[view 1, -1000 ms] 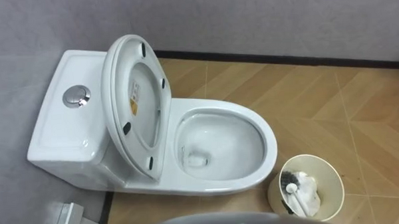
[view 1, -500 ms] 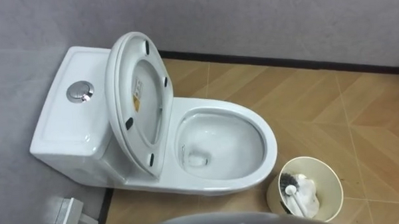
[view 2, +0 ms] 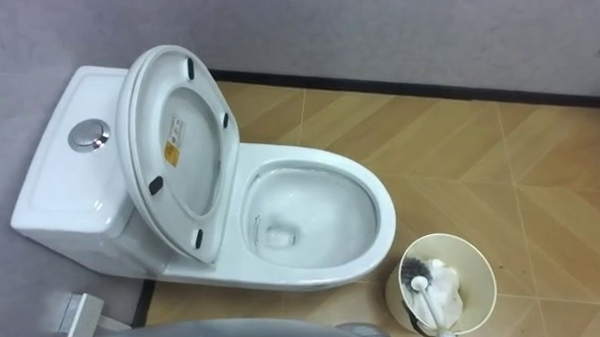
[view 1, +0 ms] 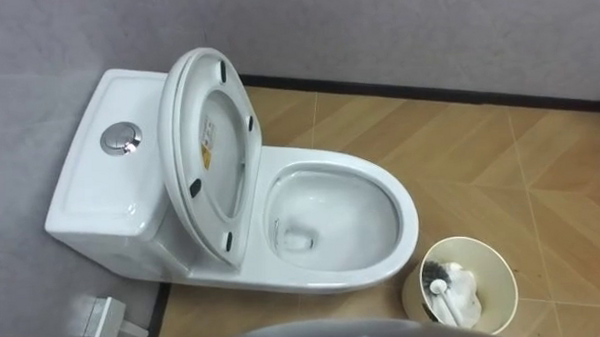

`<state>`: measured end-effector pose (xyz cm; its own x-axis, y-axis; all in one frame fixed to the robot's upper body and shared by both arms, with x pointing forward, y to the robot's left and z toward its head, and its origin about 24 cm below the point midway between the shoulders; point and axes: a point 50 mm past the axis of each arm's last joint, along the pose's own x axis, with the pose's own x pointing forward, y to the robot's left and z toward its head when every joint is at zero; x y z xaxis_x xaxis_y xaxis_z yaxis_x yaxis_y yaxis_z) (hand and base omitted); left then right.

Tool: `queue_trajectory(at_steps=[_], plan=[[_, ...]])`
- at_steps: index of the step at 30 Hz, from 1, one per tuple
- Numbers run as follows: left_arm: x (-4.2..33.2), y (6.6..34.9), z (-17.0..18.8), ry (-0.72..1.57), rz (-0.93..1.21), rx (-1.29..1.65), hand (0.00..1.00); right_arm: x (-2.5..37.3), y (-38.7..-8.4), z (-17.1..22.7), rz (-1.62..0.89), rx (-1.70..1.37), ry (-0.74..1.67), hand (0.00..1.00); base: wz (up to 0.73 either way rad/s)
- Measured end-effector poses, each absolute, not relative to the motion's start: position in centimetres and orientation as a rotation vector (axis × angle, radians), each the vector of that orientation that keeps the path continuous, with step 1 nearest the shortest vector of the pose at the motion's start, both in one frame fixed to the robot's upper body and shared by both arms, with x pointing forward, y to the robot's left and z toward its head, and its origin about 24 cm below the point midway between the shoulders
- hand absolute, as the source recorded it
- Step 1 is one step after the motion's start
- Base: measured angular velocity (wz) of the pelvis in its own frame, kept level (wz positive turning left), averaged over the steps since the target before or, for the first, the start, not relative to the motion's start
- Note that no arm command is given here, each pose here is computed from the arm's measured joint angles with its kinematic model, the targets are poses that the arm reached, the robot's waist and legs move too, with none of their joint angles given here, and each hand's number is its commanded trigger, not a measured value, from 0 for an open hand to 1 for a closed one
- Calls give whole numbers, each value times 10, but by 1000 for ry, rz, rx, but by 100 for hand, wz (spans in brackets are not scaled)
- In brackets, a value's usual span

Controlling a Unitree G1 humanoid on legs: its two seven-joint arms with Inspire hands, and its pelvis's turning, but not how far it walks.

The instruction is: Brush toilet

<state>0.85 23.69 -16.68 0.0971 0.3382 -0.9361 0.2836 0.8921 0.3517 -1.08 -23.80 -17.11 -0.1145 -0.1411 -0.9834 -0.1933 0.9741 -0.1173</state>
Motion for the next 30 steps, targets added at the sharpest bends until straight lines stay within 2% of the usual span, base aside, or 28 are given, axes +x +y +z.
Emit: queue_trajectory(at_steps=[5, 12, 16, 22, 30], plan=[[11, 242, -165, 1472, 124, 490, 0, -9, -239, -171, 5, -268, 1679, 0, 0], [12, 246, -163, 1443, 205, 483, 0, 5, -250, -169, -231, -220, 1577, 0, 0], [16, 249, -162, 1404, 219, 473, 0, 35, -260, -163, -374, -177, 1397, 0, -2], [23, 254, -159, 1338, 221, 480, 0, 84, -269, -145, -438, -220, 1111, 0, 0], [33, 262, -154, 1271, 233, 493, 0, 126, -273, -125, -511, -241, 903, 0, -2]])
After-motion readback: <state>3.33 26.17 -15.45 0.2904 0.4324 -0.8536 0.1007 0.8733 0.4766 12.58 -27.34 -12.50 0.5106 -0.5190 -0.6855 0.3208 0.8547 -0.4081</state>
